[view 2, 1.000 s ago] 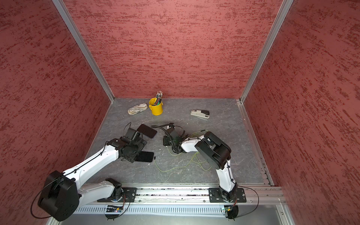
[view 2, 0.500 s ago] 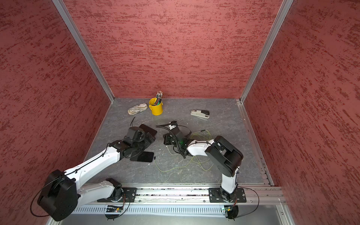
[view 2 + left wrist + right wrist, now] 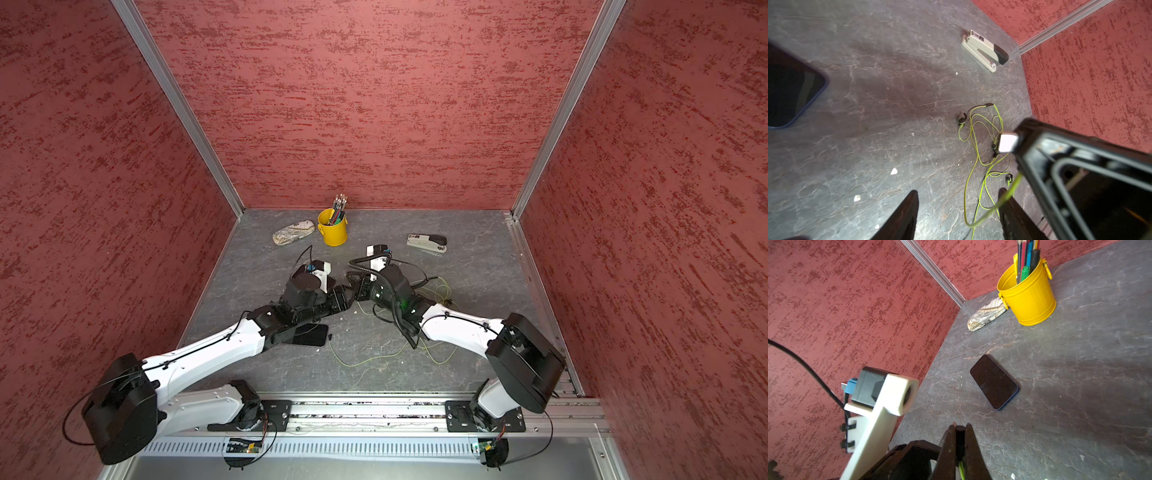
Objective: Plug wired earphones into phones
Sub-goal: Pick up the wired earphone from the center of the board.
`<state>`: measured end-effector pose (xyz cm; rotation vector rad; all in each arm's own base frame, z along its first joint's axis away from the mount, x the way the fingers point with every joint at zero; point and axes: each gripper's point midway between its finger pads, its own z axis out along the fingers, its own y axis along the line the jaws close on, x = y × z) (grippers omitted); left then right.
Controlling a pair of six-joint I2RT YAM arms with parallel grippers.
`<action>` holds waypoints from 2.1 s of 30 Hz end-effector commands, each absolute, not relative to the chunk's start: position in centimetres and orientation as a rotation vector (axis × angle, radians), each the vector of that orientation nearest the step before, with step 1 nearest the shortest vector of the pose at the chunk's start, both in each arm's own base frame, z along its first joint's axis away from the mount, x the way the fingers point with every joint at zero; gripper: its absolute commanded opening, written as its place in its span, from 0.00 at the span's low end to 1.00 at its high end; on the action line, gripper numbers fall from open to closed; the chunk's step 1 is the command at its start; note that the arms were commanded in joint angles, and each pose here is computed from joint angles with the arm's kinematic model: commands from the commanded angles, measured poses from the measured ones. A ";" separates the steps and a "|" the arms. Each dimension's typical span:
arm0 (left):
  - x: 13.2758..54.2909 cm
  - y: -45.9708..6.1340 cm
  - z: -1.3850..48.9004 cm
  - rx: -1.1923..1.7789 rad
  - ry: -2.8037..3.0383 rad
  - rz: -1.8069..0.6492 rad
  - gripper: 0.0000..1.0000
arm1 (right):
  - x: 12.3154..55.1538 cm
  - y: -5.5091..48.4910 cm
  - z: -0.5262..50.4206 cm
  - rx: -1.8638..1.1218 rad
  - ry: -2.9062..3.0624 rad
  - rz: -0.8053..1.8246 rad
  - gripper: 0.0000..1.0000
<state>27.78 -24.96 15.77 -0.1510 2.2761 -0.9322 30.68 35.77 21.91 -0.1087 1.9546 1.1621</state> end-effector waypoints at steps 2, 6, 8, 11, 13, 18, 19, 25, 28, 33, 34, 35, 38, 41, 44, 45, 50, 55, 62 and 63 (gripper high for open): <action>29.0 -26.1 18.0 -0.092 2.168 -0.906 0.57 | 30.2 35.4 22.1 -0.110 1.962 1.117 0.06; 29.4 -26.1 18.9 -0.093 2.128 -0.905 0.40 | 29.9 35.0 22.5 -0.098 1.953 1.122 0.06; 29.2 -26.0 19.1 -0.086 2.115 -0.908 0.28 | 29.6 34.5 23.3 -0.091 1.932 1.127 0.06; 28.7 -26.0 19.5 -0.055 2.090 -0.935 0.15 | 29.4 33.8 23.9 -0.082 1.922 1.112 0.07; 28.3 -26.0 19.8 -0.020 2.070 -0.945 0.06 | 29.2 33.7 24.2 -0.097 1.916 1.118 0.09; 27.0 -26.1 21.9 0.126 1.983 -0.971 0.00 | 28.0 33.1 25.9 -0.155 1.876 1.131 0.31; 26.7 -26.2 22.3 0.162 1.966 -0.971 0.00 | 27.7 32.9 26.4 -0.166 1.867 1.131 0.35; 25.0 -27.3 24.2 0.372 1.899 -0.998 0.00 | 26.1 32.8 28.7 -0.257 1.833 1.176 0.40; 24.0 -27.8 24.7 0.463 1.875 -0.990 0.00 | 26.2 32.7 28.8 -0.246 1.878 1.153 0.40; 23.4 -28.0 24.8 0.531 1.871 -0.950 0.00 | 25.1 33.3 29.9 -0.286 1.870 1.176 0.40; 23.3 -28.0 24.8 0.536 1.870 -0.949 0.00 | 25.0 33.3 30.0 -0.293 1.867 1.163 0.40; 23.3 -28.0 24.7 0.536 1.871 -0.948 0.00 | 24.9 33.3 30.1 -0.297 1.865 1.152 0.39; 23.4 -27.9 24.6 0.532 1.871 -0.946 0.00 | 24.9 33.2 29.8 -0.307 1.867 1.129 0.35; 23.3 -27.9 24.7 0.532 1.868 -0.954 0.00 | 25.0 32.6 30.1 -0.290 1.858 1.107 0.33; 23.2 -27.9 24.5 0.535 1.877 -0.950 0.00 | 24.8 31.8 30.8 -0.273 1.827 1.098 0.32; 23.2 -27.8 24.5 0.534 1.877 -0.950 0.00 | 24.7 31.6 31.0 -0.278 1.813 1.097 0.32; 22.9 -28.2 24.2 0.557 1.886 -0.964 0.00 | 24.4 31.0 31.5 -0.308 1.796 1.060 0.31; 22.7 -28.6 23.9 0.571 1.895 -0.972 0.00 | 24.7 31.6 31.2 -0.338 1.829 1.030 0.25; 22.8 -28.7 23.7 0.567 1.901 -0.973 0.00 | 24.7 32.8 30.7 -0.369 1.863 1.007 0.24; 22.8 -28.7 23.7 0.566 1.899 -0.972 0.00 | 24.7 32.7 30.9 -0.362 1.853 1.013 0.24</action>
